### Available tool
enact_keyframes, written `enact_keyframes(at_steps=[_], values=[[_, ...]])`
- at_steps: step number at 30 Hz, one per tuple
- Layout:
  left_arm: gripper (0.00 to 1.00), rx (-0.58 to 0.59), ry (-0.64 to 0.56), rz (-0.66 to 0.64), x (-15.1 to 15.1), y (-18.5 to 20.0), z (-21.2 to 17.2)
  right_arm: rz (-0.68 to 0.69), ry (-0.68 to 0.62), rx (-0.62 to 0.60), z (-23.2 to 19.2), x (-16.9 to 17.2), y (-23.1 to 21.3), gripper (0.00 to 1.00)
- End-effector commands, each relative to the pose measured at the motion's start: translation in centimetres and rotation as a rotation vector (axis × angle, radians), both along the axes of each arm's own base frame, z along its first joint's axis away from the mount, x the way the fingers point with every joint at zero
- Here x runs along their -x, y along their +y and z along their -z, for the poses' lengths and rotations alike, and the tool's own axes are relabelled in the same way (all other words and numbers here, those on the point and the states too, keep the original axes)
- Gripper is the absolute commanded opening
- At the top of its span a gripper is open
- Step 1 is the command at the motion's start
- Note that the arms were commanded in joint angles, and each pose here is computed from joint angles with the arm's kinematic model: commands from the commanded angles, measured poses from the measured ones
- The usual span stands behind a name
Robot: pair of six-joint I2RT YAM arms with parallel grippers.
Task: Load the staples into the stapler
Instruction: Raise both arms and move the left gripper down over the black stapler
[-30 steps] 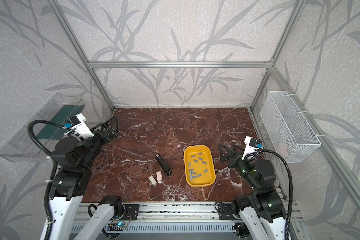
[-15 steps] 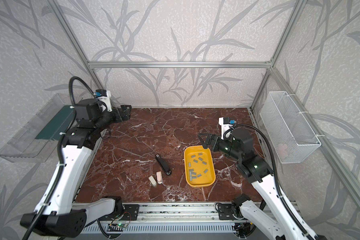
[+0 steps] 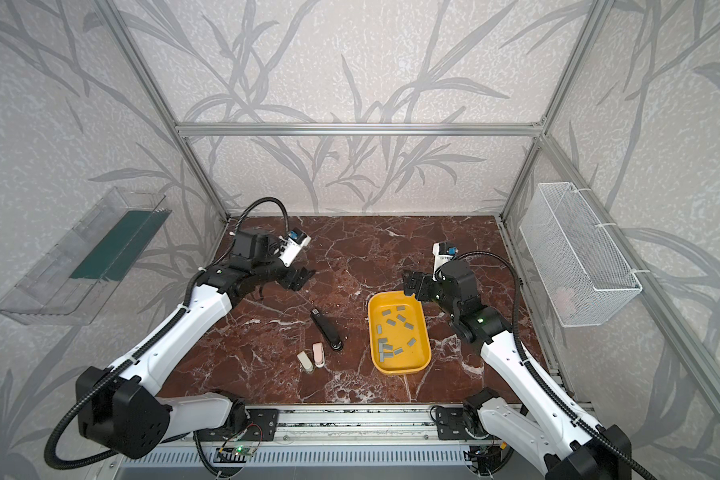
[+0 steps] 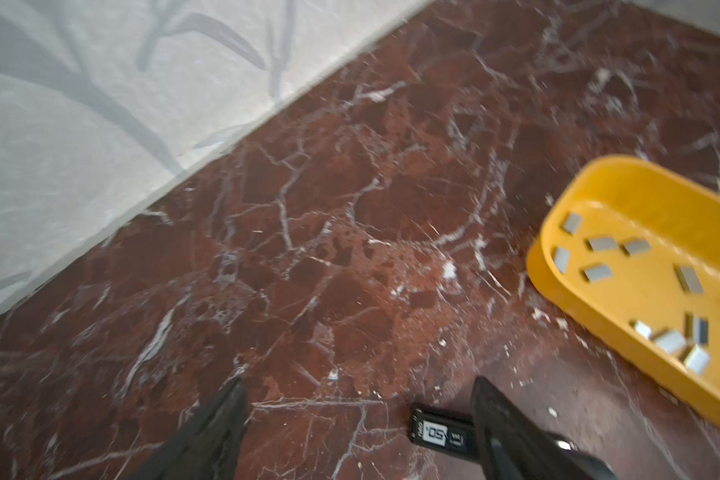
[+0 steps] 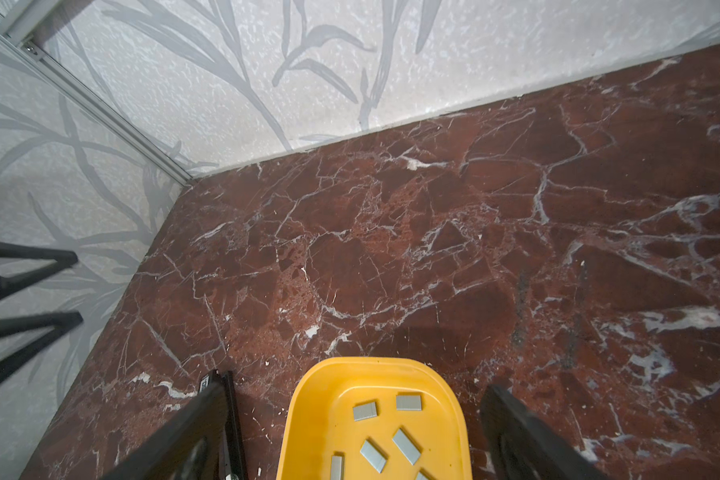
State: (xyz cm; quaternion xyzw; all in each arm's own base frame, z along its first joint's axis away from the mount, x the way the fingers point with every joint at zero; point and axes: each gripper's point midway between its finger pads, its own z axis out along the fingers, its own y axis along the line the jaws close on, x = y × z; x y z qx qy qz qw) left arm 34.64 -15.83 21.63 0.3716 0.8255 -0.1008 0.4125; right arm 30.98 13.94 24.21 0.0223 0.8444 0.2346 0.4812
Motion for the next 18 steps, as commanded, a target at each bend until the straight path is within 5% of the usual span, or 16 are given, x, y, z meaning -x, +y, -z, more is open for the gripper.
enact_keyframes(at_steps=[1,5,11,15,18], values=[[0.81,-0.087,-0.046,0.288,3.7,-2.1,1.8,0.021,-0.038,0.017,-0.2,-0.2,-0.4,0.95],[0.77,-0.225,-0.126,0.594,8.8,-4.2,5.3,0.039,-0.038,0.013,0.2,0.2,-0.9,0.95],[0.76,-0.379,-0.167,0.87,10.7,-6.0,5.1,0.056,-0.06,0.018,0.0,0.5,-1.4,0.96],[0.74,-0.483,-0.193,1.011,11.9,-6.0,8.1,0.067,-0.072,0.031,-0.4,0.7,-1.8,0.97],[0.77,-0.424,-0.175,1.044,12.6,-7.0,9.4,0.073,-0.087,0.03,-0.3,0.8,-2.0,0.98]])
